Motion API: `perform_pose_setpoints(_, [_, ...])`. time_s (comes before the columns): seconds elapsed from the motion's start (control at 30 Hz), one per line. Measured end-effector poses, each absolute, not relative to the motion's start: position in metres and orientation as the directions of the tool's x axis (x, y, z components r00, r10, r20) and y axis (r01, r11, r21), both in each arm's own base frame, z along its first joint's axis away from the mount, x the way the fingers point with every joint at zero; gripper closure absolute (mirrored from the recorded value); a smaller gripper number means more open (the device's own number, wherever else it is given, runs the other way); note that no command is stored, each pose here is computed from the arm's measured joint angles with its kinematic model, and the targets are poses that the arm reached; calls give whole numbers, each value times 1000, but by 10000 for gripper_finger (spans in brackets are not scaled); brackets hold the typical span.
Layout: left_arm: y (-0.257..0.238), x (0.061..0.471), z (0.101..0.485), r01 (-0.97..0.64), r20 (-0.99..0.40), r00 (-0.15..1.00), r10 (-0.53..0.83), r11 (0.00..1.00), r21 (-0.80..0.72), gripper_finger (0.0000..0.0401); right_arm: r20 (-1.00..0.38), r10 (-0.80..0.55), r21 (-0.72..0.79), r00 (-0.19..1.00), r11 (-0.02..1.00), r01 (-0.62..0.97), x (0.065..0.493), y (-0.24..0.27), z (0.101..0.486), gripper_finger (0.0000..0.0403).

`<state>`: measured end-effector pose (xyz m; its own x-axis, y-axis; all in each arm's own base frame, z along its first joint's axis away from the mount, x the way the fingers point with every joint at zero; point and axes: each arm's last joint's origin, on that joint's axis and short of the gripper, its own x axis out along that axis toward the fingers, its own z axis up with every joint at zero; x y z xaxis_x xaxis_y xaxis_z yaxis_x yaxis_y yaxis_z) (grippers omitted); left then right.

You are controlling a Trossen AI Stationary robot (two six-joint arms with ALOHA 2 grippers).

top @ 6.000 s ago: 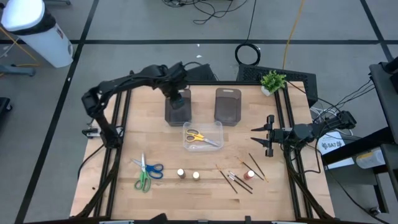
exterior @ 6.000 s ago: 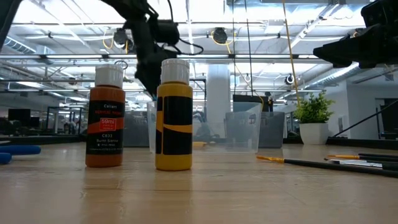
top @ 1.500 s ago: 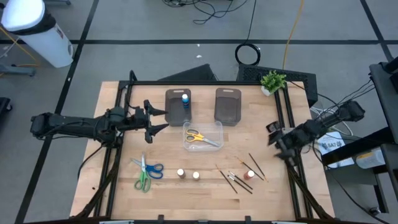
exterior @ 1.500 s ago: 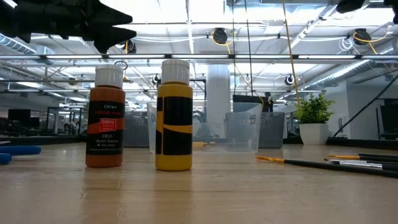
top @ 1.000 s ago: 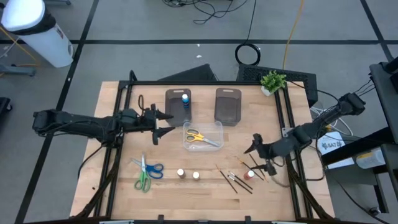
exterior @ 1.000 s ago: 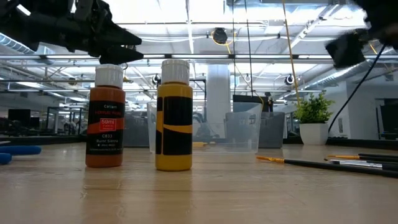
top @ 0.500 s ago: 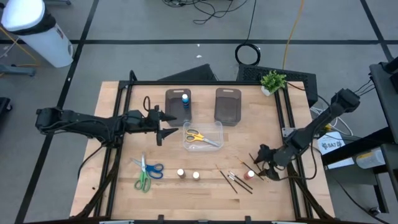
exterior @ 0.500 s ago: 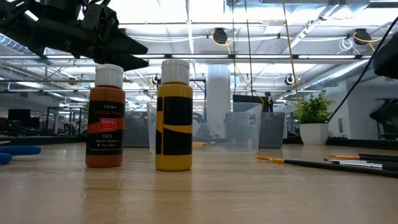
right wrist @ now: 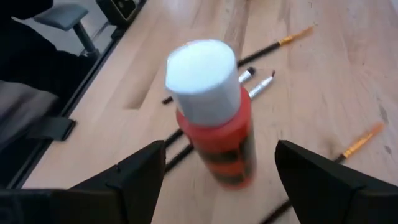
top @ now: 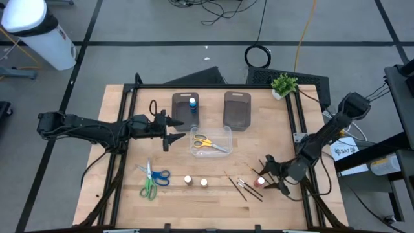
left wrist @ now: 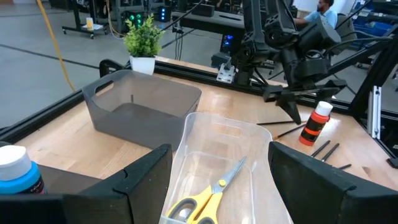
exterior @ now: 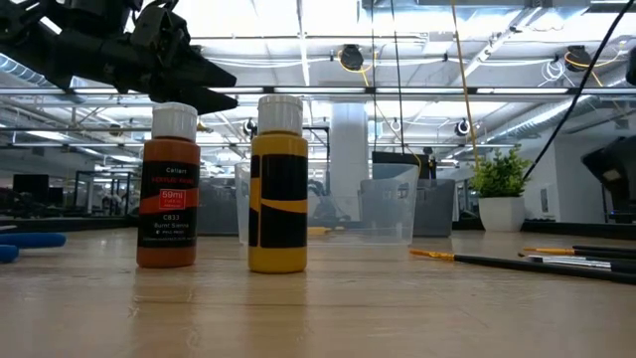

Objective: Pick & Place Paint Supplies
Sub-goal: Put the right orange paint bottle into the left black bin

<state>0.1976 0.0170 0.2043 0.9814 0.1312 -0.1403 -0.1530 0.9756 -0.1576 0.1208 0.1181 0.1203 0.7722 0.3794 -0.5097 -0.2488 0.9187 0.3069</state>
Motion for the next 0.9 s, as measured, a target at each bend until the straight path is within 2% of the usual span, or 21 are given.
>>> perform_pose_setpoints(0.3, [17,198,204,-153,-140,981,131,975,-161,128,-502,335,210,797,942,-263,130,125,106,119])
perform_pose_setpoints(0.47, [17,198,204,-153,-140,981,131,976,-157,127,-487,337,182,806,941,-284,132,128,103,134])
perform_pose_setpoints(0.6, [17,198,204,-153,-140,981,131,976,-157,127,-476,319,143,819,948,-286,134,129,101,172])
perform_pose_setpoints(0.73, [17,198,204,-154,-139,982,131,974,-166,127,-475,321,136,819,947,-293,134,129,101,228])
perform_pose_setpoints(0.9, [18,200,214,-170,-82,985,154,956,-241,128,-428,325,143,843,946,-292,137,127,109,288])
